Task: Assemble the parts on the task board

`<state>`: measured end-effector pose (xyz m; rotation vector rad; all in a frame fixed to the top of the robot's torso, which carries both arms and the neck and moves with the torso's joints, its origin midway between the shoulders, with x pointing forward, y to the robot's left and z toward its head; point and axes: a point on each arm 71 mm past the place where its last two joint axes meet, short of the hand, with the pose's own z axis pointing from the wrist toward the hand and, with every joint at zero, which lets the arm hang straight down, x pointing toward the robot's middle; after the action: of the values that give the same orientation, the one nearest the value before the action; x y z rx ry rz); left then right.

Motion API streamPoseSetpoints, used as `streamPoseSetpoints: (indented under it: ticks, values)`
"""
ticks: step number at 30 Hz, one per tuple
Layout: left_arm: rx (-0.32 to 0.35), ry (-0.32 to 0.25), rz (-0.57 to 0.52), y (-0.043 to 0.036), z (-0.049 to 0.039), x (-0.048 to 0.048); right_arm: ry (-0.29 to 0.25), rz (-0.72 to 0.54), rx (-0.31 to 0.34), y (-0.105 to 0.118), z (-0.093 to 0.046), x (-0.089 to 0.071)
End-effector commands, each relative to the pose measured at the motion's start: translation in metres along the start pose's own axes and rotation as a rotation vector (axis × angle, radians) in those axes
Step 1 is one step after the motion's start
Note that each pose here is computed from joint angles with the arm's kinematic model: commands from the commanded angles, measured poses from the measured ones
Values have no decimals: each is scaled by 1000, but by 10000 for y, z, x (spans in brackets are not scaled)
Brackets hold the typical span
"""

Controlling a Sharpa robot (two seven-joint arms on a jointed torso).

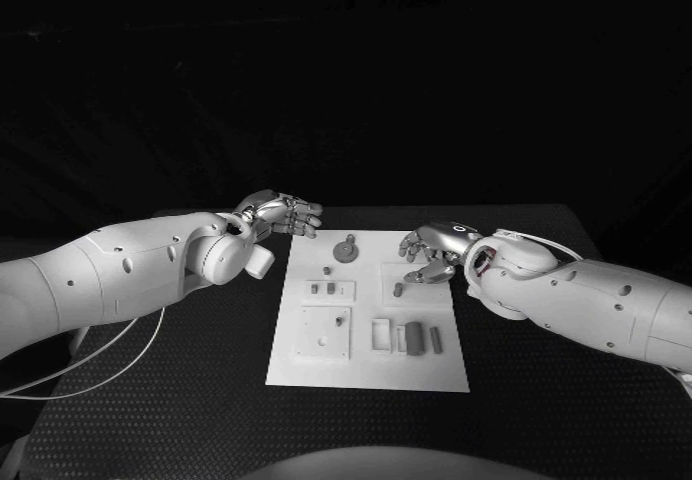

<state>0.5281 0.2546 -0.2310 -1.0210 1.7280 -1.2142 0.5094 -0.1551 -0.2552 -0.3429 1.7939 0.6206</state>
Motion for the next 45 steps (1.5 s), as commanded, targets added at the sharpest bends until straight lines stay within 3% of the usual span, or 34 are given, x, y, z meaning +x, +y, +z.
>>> streamPoseSetpoints:
  ticks: [1,11,16,36,45]
  values:
    - [18,25,3,-21,4,27,73,-97,4,8,26,89]
    - [17,28,3,-21,8,31,151,-125,-25,126,47,259]
    - [17,28,3,-21,8,32,158,-131,-33,161,66,312]
    - [14,35,2,-20,12,42,108,-158,-33,222,154,418]
    - [13,36,2,-19,12,40,39,-164,-26,238,146,379]
